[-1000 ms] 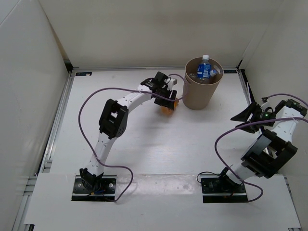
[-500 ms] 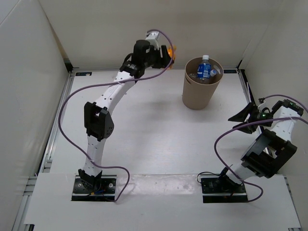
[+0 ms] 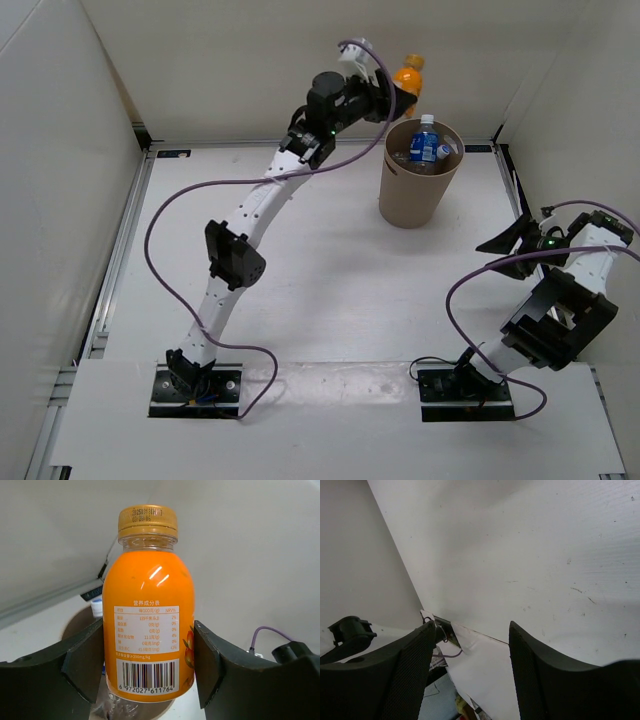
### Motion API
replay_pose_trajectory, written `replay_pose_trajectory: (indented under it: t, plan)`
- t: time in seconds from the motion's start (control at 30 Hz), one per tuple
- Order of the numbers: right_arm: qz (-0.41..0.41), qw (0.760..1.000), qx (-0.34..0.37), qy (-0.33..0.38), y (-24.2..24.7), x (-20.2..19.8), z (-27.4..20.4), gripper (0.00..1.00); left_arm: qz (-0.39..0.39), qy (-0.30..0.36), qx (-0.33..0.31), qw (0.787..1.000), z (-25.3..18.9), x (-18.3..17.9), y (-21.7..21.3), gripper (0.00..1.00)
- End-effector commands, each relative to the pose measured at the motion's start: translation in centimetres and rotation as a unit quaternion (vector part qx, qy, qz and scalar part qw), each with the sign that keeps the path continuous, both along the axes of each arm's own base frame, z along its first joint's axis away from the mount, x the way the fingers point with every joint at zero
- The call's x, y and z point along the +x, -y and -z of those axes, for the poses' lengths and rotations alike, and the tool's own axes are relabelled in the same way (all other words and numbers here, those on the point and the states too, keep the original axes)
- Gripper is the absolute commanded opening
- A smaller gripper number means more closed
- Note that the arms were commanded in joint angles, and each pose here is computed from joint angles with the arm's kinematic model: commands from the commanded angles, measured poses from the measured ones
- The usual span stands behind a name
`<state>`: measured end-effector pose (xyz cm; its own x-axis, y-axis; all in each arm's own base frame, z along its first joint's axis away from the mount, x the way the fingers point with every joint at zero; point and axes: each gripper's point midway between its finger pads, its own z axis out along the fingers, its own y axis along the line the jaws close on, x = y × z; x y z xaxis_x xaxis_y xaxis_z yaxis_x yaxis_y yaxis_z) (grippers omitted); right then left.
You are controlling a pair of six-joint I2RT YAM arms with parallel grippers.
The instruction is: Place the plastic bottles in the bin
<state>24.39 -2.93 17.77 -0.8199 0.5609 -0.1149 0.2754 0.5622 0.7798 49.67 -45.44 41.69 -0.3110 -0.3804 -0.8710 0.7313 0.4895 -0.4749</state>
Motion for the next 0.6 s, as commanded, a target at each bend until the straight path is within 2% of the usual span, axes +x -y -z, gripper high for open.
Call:
replay_pose_trajectory:
  t: [0.0, 0.3, 0.4, 0.47, 0.53, 0.57]
  plan:
    - [0.008, 1.0, 0.012, 0.017, -0.2, 0.0, -0.8, 0.64, 0.002, -0.016, -0.032, 0.999, 0.2, -0.4, 2.1, 0.56]
    - [0.01, 1.0, 0.013, 0.018, 0.0, 0.0, -0.8, 0.64, 0.017, -0.047, -0.021, 0.999, 3.3, -1.1, 4.2, 0.62]
    - [0.009, 1.0, 0.014, 0.017, -0.1, 0.0, -0.8, 0.64, 0.018, -0.052, -0.004, 0.998, 4.2, -1.2, 4.1, 0.73]
    - [0.01, 1.0, 0.014, 0.017, 0.0, 0.1, -0.7, 0.64, 0.022, -0.049, -0.003, 0.999, 3.7, -1.5, 4.0, 0.89]
    - [0.013, 1.0, 0.011, 0.014, 0.1, 0.1, -0.7, 0.78, 0.031, -0.039, 0.005, 0.999, 3.4, -1.9, 3.9, 1.0]
    - [0.016, 1.0, 0.002, 0.01, 0.4, 0.0, -0.6, 0.89, 0.035, -0.029, 0.014, 0.999, 2.9, -2.5, 3.7, 1.0]
